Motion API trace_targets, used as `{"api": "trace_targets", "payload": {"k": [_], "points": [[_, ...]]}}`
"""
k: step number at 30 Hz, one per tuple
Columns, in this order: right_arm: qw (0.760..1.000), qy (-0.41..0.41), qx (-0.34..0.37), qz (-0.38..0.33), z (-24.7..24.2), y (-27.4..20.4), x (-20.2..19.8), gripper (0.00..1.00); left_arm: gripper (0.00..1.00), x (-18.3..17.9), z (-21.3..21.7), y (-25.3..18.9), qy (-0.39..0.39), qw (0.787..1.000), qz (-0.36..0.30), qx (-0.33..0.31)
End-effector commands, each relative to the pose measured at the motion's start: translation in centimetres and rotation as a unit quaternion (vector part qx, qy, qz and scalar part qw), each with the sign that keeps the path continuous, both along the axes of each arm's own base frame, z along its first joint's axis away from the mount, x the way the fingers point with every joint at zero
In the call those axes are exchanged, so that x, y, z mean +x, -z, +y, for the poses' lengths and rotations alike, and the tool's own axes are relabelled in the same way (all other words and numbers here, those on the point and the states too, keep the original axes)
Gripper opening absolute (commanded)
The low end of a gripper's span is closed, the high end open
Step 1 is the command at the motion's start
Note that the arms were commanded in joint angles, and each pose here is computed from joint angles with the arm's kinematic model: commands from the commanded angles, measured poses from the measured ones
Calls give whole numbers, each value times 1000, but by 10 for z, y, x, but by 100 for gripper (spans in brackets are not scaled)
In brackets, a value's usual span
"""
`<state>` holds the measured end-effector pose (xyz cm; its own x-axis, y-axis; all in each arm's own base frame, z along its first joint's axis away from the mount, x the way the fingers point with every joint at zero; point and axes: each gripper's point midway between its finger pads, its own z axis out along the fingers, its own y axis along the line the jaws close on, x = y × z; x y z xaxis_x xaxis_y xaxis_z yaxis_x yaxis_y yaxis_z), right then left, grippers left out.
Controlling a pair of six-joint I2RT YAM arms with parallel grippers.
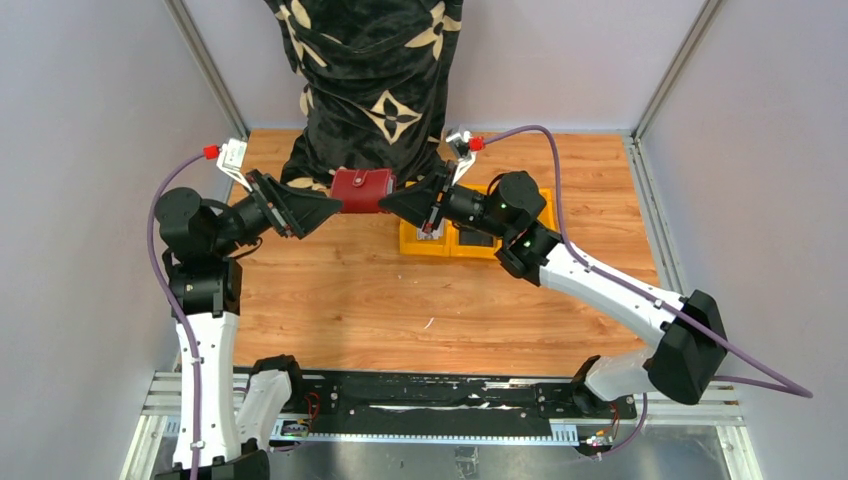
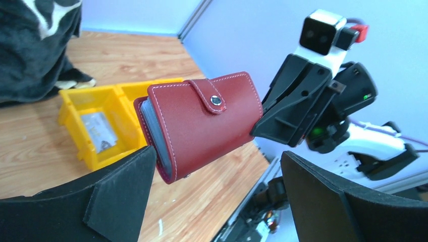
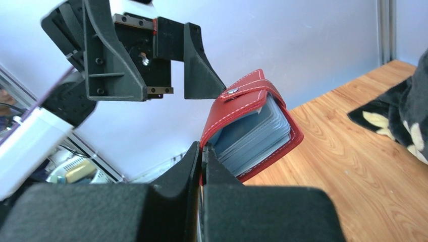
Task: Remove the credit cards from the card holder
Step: Pick up the card holder from the center of the board.
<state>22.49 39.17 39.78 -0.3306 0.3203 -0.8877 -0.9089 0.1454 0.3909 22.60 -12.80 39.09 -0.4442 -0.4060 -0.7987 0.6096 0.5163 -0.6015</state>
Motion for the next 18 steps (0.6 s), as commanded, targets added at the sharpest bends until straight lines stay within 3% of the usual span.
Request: {"api": "trace_targets", "payload": {"k": [1,18], "points": [[996,-8,88,-27,-19,-54,-14,0,100,-9,-6,-29,14,998,-3,-61],[987,-35,157,-30,-34,-93,-32,0,100,-11,-8,-35,18,990,49,-127]]}}
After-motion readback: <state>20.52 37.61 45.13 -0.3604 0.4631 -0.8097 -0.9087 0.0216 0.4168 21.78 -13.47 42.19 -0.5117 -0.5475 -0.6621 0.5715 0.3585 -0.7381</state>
